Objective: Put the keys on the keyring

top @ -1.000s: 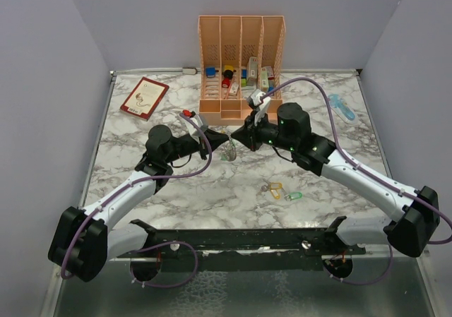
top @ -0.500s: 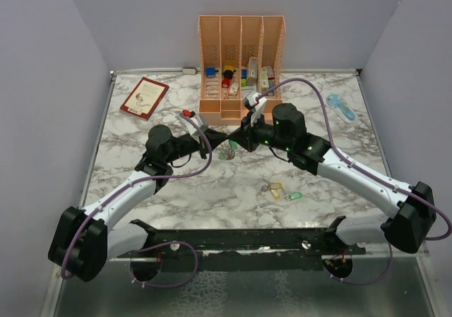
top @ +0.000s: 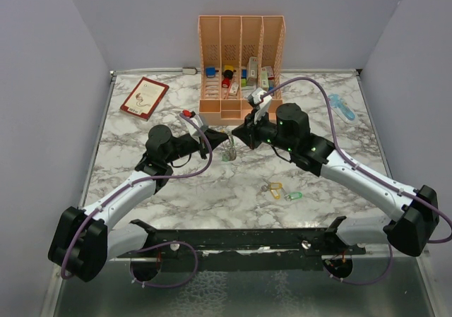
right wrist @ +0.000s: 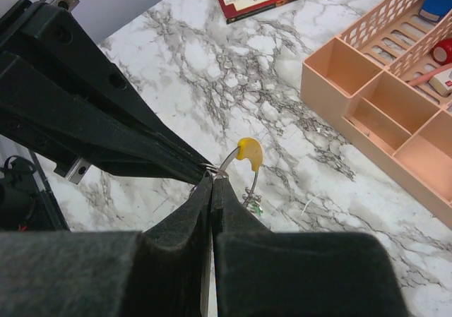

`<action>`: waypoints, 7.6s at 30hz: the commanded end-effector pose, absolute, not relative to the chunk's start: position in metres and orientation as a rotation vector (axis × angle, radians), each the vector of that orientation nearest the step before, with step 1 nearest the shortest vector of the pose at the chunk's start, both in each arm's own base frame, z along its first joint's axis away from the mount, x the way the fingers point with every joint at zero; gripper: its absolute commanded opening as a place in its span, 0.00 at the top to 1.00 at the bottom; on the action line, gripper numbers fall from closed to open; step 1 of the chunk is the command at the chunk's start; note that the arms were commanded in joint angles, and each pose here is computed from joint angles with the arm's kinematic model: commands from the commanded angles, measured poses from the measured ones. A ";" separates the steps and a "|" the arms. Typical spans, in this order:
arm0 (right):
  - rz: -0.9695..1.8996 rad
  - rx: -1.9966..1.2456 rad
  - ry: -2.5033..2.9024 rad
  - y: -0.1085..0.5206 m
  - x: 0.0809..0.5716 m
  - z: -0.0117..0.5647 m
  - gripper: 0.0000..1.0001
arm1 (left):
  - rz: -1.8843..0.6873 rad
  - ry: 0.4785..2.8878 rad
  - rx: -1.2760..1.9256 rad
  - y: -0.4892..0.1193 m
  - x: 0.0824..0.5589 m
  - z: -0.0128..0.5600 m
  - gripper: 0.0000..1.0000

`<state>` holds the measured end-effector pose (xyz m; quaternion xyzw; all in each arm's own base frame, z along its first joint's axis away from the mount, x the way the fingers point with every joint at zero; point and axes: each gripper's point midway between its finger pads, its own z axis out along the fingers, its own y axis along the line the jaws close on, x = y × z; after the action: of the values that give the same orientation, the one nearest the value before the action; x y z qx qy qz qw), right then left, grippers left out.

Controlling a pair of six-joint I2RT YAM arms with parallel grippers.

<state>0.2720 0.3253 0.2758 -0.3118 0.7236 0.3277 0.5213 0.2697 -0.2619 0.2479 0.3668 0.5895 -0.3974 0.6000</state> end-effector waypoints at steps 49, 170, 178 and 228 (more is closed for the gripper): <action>0.724 -0.739 1.688 0.329 0.282 0.276 0.99 | -0.961 1.316 0.851 -0.270 0.267 0.269 1.00; 0.638 -0.755 1.687 0.284 0.254 0.295 0.79 | -1.037 1.153 0.860 -0.273 0.248 0.294 1.00; 0.714 -0.962 1.607 0.294 0.230 0.298 0.82 | -1.076 1.152 0.928 -0.276 0.237 0.286 1.00; 0.837 -1.390 1.674 0.319 0.202 0.256 0.86 | -1.165 1.061 1.317 -0.282 0.194 0.252 1.00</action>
<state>0.1984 0.3085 0.2376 -0.5400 0.6863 0.3182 0.3690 0.1976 -0.2786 0.2347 0.5341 0.4746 -0.4811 0.5080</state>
